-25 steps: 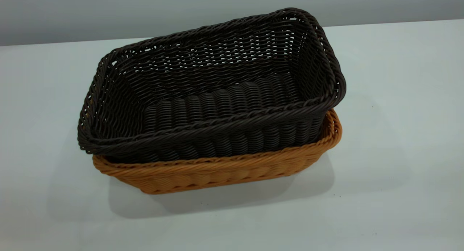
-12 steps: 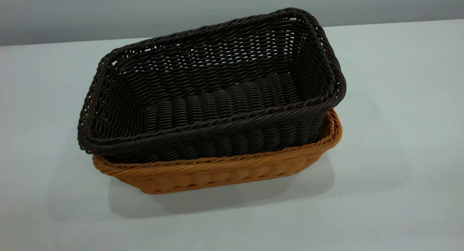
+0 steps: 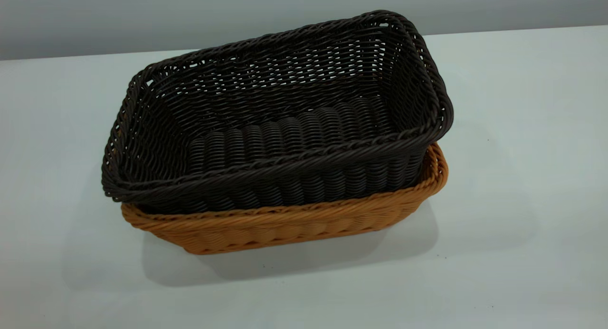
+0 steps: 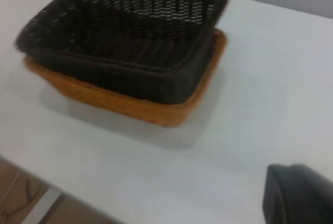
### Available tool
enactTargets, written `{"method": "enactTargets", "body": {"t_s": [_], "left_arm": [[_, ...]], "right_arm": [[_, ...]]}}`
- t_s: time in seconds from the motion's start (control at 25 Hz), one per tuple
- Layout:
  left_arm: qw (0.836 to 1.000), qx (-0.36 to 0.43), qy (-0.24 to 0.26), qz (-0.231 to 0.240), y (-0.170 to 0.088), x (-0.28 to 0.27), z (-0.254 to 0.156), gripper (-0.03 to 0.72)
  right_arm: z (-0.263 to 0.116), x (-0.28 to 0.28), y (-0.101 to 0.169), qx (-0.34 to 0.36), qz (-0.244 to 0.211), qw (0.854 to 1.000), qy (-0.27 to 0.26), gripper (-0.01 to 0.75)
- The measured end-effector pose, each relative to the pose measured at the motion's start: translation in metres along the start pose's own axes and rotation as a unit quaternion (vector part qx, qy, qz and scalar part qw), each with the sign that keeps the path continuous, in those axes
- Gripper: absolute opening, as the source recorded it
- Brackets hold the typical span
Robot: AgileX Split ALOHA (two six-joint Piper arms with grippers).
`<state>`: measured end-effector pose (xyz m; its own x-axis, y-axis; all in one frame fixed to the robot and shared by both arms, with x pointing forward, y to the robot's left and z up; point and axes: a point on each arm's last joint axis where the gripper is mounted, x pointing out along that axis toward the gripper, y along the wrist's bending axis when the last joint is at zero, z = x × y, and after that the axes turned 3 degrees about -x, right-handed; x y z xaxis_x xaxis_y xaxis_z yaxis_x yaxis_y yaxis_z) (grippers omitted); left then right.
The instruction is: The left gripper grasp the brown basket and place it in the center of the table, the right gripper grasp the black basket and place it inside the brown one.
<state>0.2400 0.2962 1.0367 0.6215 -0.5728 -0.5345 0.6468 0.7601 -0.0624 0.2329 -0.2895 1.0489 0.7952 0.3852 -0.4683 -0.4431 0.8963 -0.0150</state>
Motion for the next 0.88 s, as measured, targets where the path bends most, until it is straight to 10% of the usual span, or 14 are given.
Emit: {"method": "enactTargets", "body": {"t_s": [0.52,0.88], "left_arm": [[0.982,-0.1,-0.012,0.158,0.0014,0.0004,0.0004,0.059],[0.94,-0.182,-0.022,0.287,0.0027,0.0004,0.0005,0.059]], "right_arm": [[0.0024,0.0046,-0.0009,0.103,-0.196,0.975,0.003,0.0],[0.0026,0.0044,-0.0004,0.124,-0.236,0.964,0.003,0.0]]}}
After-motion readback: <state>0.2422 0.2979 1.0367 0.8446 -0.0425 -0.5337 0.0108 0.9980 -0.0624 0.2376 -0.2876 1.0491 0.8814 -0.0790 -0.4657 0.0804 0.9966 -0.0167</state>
